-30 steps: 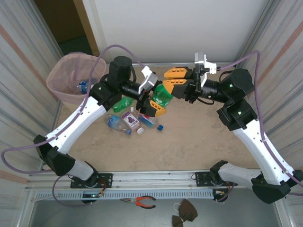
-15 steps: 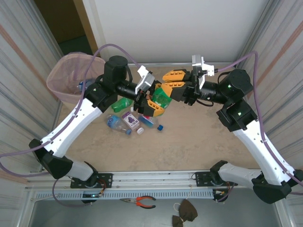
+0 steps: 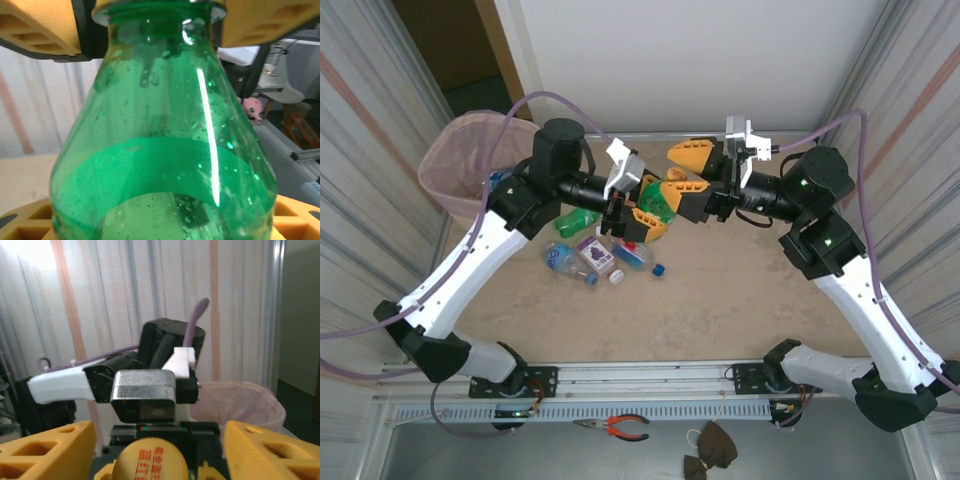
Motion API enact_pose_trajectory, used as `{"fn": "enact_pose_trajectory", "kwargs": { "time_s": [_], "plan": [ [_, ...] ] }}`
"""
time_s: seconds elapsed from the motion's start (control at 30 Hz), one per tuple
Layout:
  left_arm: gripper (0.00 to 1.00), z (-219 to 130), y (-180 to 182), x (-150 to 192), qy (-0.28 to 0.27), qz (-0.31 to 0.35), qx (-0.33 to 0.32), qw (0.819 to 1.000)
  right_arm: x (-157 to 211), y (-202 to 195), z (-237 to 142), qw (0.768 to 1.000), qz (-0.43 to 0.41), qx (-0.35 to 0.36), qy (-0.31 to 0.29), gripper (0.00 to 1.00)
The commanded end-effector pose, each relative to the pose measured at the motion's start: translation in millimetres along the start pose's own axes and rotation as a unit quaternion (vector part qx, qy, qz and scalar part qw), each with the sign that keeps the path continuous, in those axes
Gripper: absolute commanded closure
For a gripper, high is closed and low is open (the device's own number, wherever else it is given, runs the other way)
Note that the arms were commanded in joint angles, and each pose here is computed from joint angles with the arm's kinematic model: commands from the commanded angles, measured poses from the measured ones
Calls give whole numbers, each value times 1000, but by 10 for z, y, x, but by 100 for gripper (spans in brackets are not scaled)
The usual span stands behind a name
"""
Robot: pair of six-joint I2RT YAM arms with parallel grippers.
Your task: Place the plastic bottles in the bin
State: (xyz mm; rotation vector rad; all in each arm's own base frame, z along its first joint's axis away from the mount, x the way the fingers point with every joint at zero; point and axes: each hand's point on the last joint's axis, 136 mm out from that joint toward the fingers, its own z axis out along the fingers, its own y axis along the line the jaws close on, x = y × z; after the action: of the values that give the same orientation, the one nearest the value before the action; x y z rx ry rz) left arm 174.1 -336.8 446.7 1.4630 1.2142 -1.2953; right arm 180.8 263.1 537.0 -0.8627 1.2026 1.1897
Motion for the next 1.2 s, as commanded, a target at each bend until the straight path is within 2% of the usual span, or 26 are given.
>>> {"fn": "enact_pose_trajectory", "kwargs": {
  "time_s": [0.0, 0.17, 0.27, 0.33, 0.47, 0.57, 0.7, 0.9, 1.07, 1.17],
  "plan": [
    [46, -235, 88, -145, 11, 23, -88, 996, -168, -7, -128, 998, -30, 42, -22, 27],
    [48, -678, 487, -63, 29, -31, -217, 975, -142, -62, -178, 997, -33, 67, -18, 25],
    [48, -1063, 683, 25, 36, -66, -298, 951, -109, -96, -195, 996, -32, 77, -12, 24],
    [48, -1379, 833, 64, 27, -103, -353, 929, -86, -114, -194, 996, -31, 80, -9, 24],
    [49, -2038, 1046, 235, 23, -174, -459, 871, -63, -137, -164, 997, -27, 76, -8, 24],
    [49, -2504, 1115, 441, 29, -224, -519, 825, -54, -148, -148, 997, -27, 75, -8, 24],
    [49, -3028, 1143, 709, 57, -258, -577, 773, -38, -158, -122, 997, -24, 71, -5, 24],
    [49, -3721, 1244, 1164, 143, -286, -647, 693, -37, -170, -91, 998, -22, 66, -4, 24],
    [50, -4206, 1334, 1563, 229, -318, -682, 618, -2, -190, -75, 998, -19, 64, 3, 24],
    [50, -4346, 1392, 1762, 268, -330, -682, 595, 22, -214, -78, 998, -15, 66, 8, 24]
  ]
}}
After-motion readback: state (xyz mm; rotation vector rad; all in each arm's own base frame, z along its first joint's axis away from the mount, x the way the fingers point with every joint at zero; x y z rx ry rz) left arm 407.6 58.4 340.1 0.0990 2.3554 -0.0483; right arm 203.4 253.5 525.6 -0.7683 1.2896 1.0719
